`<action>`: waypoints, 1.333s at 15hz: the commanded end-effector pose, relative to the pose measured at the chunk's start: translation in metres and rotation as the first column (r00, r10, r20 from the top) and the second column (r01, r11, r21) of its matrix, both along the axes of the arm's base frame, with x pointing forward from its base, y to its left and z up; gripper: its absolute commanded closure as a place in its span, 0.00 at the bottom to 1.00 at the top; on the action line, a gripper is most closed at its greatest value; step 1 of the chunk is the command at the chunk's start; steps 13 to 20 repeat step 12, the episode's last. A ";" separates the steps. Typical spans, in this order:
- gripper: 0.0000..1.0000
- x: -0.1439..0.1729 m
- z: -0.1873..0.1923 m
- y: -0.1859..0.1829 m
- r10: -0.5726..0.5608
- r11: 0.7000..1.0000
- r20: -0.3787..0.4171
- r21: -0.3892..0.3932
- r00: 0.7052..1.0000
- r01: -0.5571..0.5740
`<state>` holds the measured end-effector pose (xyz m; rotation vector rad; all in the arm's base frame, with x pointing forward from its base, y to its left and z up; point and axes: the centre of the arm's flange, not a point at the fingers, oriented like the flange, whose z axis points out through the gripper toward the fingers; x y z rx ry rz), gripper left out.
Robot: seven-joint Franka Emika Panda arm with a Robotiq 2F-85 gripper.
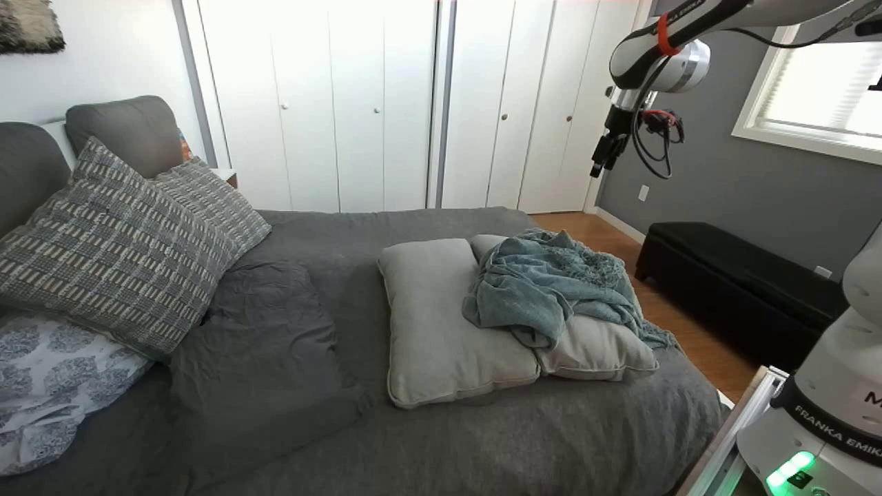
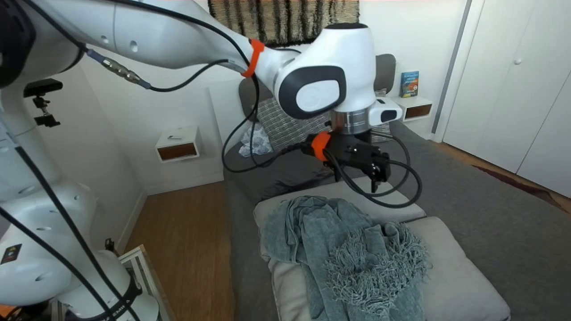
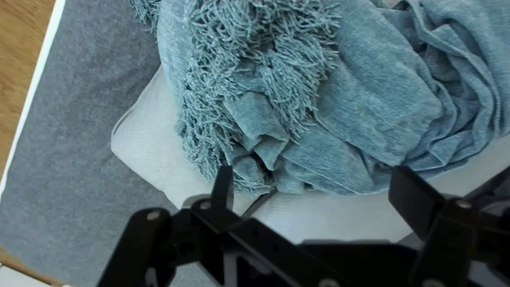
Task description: Move the blanket to the right
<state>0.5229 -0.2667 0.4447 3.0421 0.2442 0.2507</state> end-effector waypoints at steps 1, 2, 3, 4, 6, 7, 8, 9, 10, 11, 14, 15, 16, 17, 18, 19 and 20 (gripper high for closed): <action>0.00 -0.024 0.029 0.049 0.022 0.999 0.020 0.042 1.000 -0.023; 0.00 -0.027 0.034 0.059 0.055 0.997 0.045 0.045 0.997 -0.057; 0.00 -0.006 0.024 0.036 0.036 0.999 0.019 0.021 0.999 -0.036; 0.00 -0.008 0.029 0.045 0.049 0.999 0.029 0.022 0.998 -0.049; 0.00 -0.014 0.034 0.052 0.059 0.998 0.036 0.025 0.998 -0.060; 0.00 -0.015 0.034 0.053 0.059 0.998 0.036 0.026 0.998 -0.060; 0.00 -0.016 0.033 0.052 0.058 0.998 0.034 0.027 0.998 -0.059; 0.00 -0.016 0.032 0.053 0.058 0.998 0.032 0.028 0.998 -0.059; 0.00 -0.017 0.031 0.053 0.058 0.998 0.030 0.029 0.998 -0.059; 0.00 -0.017 0.030 0.053 0.058 0.998 0.029 0.029 0.998 -0.059; 0.00 -0.017 0.030 0.053 0.058 0.998 0.029 0.029 0.998 -0.059; 0.00 -0.017 0.030 0.053 0.058 0.998 0.029 0.029 0.998 -0.059; 0.00 -0.017 0.030 0.053 0.058 0.998 0.029 0.029 0.998 -0.059; 0.00 -0.017 0.030 0.053 0.058 0.998 0.029 0.029 0.998 -0.059; 0.00 -0.017 0.030 0.053 0.058 0.998 0.029 0.029 0.998 -0.059; 0.00 -0.017 0.030 0.053 0.058 0.998 0.029 0.029 0.998 -0.059; 0.00 -0.017 0.030 0.053 0.058 0.998 0.029 0.029 0.998 -0.059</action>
